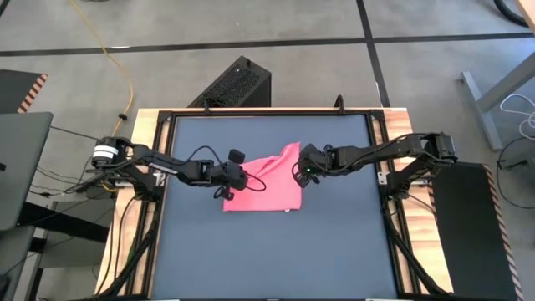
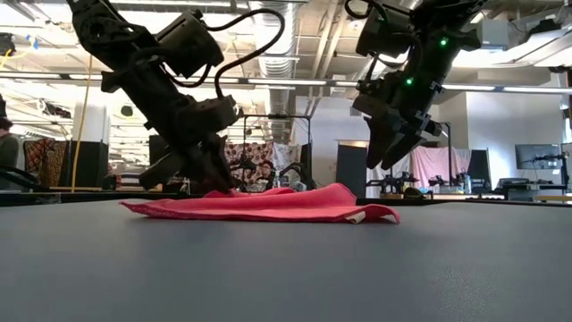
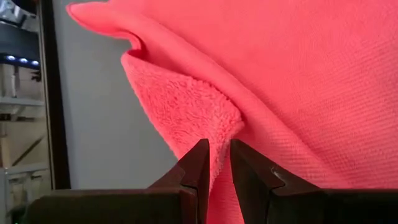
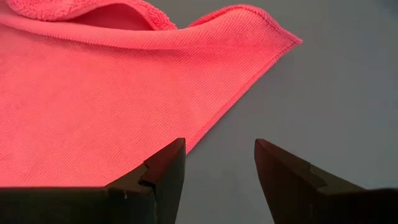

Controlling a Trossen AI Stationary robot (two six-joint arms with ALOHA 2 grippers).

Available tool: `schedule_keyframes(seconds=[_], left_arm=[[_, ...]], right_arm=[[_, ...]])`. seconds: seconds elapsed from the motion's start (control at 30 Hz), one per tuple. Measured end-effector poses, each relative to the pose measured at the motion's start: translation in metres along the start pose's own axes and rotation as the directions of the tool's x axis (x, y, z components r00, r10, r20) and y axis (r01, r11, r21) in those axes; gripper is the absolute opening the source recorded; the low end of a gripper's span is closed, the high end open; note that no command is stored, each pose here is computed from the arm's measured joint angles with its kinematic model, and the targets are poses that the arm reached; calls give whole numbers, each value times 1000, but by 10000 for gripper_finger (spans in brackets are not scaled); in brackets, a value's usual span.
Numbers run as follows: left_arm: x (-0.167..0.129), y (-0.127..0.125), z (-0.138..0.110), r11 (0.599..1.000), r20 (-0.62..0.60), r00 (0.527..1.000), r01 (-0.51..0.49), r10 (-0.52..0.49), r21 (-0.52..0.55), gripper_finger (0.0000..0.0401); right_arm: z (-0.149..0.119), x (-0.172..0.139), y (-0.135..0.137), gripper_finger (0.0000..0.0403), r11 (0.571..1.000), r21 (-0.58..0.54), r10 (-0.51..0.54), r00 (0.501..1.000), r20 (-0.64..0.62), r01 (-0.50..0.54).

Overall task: Roll towel
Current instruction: Fold the pink towel

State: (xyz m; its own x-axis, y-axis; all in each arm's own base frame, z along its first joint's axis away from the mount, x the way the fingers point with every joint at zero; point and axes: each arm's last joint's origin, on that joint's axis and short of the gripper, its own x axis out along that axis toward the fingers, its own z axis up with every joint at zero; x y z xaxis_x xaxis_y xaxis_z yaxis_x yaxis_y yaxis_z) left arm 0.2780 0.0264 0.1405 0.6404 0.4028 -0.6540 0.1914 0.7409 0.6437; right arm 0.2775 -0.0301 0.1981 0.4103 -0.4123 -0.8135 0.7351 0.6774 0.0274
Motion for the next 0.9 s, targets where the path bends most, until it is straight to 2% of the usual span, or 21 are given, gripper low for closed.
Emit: schedule_keyframes(seconds=[0.13, 0.4, 0.67, 0.9], left_arm=[[0, -1, 0, 1000, 13, 1000, 19, -19, -2, 54], [3, 5, -5, 996, -8, 1000, 9, -10, -92, 53], [5, 8, -12, 994, -46, 999, 21, -26, -105, 6], [6, 9, -13, 994, -43, 999, 27, -32, -109, 3]], right_arm=[[0, 0, 0, 217, 1000, 0, 0, 1000, 0, 0], [0, 0, 0, 217, 1000, -1, 0, 1000, -1, 0], [0, 0, 0, 217, 1000, -1, 1, 1000, -1, -1], [0, 0, 0, 217, 1000, 4, 1, 1000, -1, -1]])
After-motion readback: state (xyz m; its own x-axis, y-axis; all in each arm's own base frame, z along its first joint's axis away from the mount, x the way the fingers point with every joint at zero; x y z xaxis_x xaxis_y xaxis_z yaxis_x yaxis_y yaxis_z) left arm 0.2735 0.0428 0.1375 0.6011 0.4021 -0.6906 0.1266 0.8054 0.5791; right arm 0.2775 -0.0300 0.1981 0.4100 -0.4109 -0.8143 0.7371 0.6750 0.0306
